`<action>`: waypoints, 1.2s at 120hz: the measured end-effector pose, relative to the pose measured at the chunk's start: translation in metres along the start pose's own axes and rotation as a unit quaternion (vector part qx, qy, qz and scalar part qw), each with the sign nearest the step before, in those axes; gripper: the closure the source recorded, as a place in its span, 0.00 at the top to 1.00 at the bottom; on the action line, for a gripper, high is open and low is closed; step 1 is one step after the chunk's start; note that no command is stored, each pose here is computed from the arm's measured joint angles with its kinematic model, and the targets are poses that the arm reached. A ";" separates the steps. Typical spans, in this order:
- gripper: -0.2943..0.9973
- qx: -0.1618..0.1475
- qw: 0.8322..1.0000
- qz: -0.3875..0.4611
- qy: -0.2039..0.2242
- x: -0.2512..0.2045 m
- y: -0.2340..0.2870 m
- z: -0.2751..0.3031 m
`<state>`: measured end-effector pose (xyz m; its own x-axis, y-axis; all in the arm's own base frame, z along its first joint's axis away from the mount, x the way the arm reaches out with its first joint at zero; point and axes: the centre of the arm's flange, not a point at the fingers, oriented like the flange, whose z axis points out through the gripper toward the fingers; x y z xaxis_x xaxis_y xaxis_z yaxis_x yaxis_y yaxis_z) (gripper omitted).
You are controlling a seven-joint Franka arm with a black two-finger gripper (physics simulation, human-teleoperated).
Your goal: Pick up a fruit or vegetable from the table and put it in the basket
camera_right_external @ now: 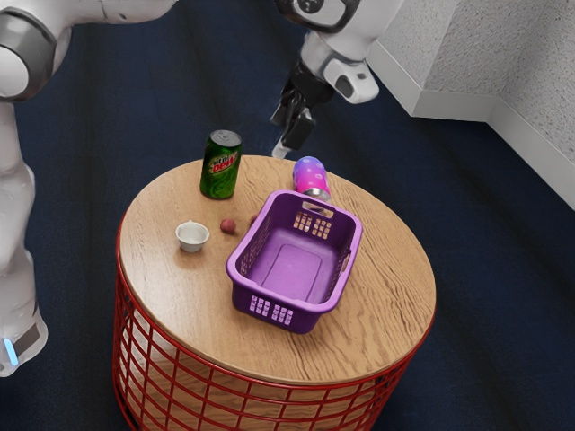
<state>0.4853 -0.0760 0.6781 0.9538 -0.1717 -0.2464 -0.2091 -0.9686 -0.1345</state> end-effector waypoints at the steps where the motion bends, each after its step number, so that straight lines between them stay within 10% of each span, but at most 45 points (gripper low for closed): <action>1: 0.77 0.001 1.000 0.001 0.004 0.001 0.001 -0.001; 49: 0.77 0.003 0.998 -0.031 0.048 0.032 -0.027 0.024; 144: 0.77 -0.078 0.988 -0.092 0.101 -0.061 -0.038 0.164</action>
<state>0.3998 0.0005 0.5409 0.9994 -0.0064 -0.0336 -0.0067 -1.0000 -0.0067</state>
